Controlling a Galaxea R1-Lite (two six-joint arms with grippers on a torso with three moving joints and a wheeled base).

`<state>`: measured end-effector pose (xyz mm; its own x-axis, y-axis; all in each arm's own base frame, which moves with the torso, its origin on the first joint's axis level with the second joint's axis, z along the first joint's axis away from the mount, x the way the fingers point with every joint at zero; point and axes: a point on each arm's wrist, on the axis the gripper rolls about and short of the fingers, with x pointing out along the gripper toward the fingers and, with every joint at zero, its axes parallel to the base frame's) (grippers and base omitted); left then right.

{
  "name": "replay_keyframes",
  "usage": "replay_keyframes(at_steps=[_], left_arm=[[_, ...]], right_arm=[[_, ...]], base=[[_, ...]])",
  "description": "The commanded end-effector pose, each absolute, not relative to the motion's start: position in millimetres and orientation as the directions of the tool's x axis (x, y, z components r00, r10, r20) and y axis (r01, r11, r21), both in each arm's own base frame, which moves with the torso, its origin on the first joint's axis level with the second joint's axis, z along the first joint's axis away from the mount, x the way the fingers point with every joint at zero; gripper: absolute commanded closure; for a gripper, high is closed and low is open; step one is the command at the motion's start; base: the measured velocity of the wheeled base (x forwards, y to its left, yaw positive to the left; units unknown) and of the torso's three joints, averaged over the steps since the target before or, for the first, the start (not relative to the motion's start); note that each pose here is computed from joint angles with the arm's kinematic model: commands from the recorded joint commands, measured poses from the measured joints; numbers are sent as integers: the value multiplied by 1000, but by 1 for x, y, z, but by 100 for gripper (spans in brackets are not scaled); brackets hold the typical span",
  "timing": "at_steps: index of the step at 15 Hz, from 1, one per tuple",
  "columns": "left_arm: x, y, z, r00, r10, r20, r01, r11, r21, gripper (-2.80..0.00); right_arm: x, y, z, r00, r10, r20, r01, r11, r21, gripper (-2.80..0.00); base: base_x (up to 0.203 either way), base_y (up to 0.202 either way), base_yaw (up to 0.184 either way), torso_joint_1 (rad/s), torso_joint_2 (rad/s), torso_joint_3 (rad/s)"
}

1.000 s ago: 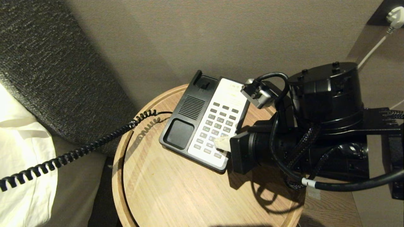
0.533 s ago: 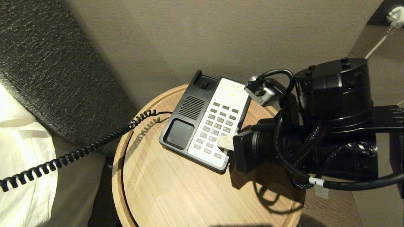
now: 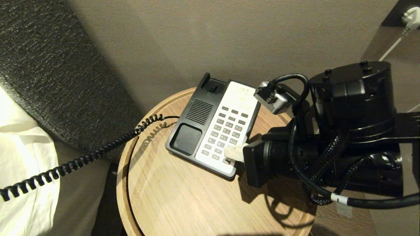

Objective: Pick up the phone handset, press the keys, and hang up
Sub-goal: Dial the number

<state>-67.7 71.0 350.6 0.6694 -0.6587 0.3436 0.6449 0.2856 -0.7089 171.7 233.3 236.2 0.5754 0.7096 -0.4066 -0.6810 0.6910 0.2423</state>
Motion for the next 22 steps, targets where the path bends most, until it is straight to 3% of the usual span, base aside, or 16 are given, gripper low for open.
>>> replay_keyframes(at_steps=[1, 22], left_arm=[[-68, 71, 351, 668, -660, 343, 643, 281, -712, 0], [-68, 72, 349, 668, -660, 343, 642, 280, -713, 0]], right_arm=[[172, 235, 234, 575, 706, -413, -679, 694, 241, 0], [169, 231, 219, 551, 692, -466, -678, 697, 234, 0]], base=[[0, 0, 0, 0, 0, 0], [0, 0, 0, 0, 0, 0]])
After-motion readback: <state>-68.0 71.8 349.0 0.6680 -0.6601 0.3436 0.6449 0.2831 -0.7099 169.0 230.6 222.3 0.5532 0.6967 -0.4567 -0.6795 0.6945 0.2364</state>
